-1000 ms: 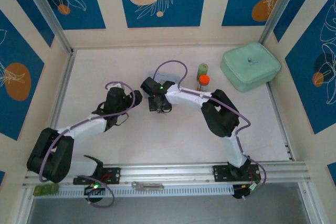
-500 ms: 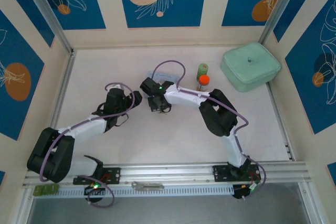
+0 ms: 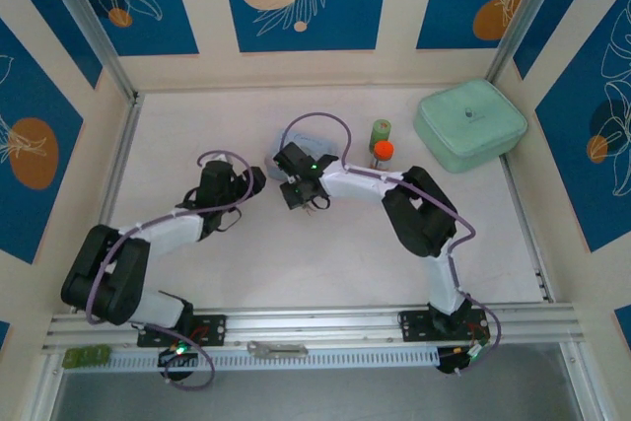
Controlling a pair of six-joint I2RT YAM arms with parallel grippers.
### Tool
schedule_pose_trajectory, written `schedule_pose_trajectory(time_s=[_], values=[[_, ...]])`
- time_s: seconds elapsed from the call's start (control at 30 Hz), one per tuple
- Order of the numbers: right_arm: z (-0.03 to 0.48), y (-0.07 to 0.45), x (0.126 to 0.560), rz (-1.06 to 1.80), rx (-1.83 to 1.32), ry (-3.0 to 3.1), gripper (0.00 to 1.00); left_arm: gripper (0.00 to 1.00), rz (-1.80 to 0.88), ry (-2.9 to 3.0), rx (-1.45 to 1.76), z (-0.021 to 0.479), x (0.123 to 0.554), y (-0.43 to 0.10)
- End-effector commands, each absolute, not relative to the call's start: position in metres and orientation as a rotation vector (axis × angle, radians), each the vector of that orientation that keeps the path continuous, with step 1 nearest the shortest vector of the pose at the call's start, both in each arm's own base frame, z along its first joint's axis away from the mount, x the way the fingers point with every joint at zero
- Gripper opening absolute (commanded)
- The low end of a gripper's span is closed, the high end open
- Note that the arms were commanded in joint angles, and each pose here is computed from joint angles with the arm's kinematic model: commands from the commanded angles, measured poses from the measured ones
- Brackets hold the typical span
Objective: Unlock a padlock with a key
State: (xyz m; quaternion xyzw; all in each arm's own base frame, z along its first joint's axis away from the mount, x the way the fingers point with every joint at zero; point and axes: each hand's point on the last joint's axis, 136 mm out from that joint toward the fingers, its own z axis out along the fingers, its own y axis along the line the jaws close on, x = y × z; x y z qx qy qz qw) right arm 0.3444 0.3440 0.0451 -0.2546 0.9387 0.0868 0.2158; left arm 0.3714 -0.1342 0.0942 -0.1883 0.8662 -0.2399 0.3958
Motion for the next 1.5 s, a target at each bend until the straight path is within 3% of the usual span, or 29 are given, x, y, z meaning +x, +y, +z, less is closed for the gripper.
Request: schedule_pose_trajectory(time_s=[0.0,0.5,0.73,0.83,1.1,1.47], values=[[0.047,0.345,0.349,0.344,-0.888,2.490,0.00,0.79,-0.669,2.106,-0.407,0.125,0.401,-0.143],[0.057,0.359,0.370,0.545,-1.096,2.322,0.00,0.78,-0.828,2.046,-0.263,0.126,0.464,-0.174],[0.060,0.364,0.381,0.552,-1.117,2.301,0.00,0.64,-0.972,2.063,-0.229,0.115,0.470,-0.196],[0.063,0.366,0.388,0.560,-1.114,2.287,0.00,0.62,-0.986,2.072,-0.224,0.113,0.464,-0.199],[0.079,0.379,0.386,0.633,-1.131,2.250,0.00,0.62,-0.971,2.066,-0.266,0.113,0.449,-0.190],[0.083,0.372,0.349,0.777,-1.072,2.318,0.00,0.70,-0.812,2.030,-0.349,0.131,0.447,-0.159]])
